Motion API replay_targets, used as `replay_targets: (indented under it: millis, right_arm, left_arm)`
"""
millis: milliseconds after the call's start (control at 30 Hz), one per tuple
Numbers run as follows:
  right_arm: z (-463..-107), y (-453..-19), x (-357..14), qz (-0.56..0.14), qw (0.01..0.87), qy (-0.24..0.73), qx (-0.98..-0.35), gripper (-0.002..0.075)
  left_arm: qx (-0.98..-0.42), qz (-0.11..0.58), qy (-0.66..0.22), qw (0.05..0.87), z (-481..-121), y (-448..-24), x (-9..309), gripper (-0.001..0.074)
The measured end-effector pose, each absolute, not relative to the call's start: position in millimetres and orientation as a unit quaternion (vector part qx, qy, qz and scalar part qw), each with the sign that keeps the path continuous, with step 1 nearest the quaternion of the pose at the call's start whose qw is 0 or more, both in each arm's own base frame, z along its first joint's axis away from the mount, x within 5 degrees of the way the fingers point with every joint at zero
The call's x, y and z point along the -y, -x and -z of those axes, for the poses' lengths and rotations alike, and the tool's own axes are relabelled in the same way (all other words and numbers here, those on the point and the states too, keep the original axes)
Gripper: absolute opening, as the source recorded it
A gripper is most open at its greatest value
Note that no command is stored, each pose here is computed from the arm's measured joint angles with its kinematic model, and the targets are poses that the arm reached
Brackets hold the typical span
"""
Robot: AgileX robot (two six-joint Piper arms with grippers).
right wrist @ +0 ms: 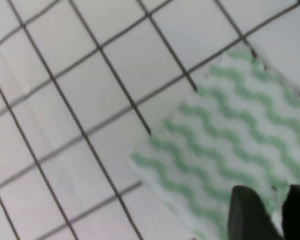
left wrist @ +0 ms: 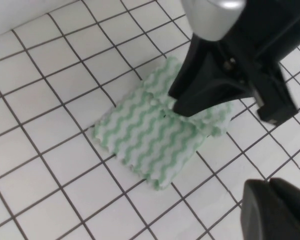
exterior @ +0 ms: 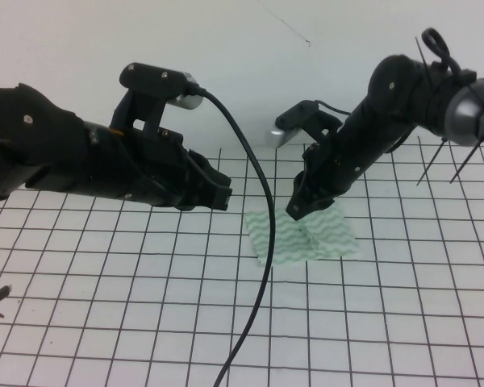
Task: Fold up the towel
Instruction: 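Fold the patterned cloth into a small square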
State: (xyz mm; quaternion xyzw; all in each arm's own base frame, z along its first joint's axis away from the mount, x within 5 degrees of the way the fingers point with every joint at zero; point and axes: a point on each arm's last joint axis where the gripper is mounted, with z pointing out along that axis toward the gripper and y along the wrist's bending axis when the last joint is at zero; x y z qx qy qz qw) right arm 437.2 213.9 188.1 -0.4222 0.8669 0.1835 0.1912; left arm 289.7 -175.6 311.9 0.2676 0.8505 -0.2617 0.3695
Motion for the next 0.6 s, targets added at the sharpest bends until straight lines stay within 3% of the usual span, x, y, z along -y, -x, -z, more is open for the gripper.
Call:
replay_targets:
  millis: [67,167,600]
  right_arm:
    - [-193.1,-435.6,-212.2,-0.158,0.172,0.433,-0.870,0.0201]
    - [-189.1,-434.3,-211.0,-0.102,0.155,0.443,-0.877,0.0262]
    - [-157.4,-436.7,-222.6,-0.046,0.140,0.416,-0.897,0.0288]
  left_arm:
    - [-0.852,0.261,-0.267,0.368,-310.4,-290.5,175.9,-0.0001]
    - [-0.852,0.260,-0.268,0.366,-308.9,-291.2,176.2,-0.0001]
    - [-0.853,0.263,-0.274,0.357,-308.0,-289.4,176.6,-0.0001]
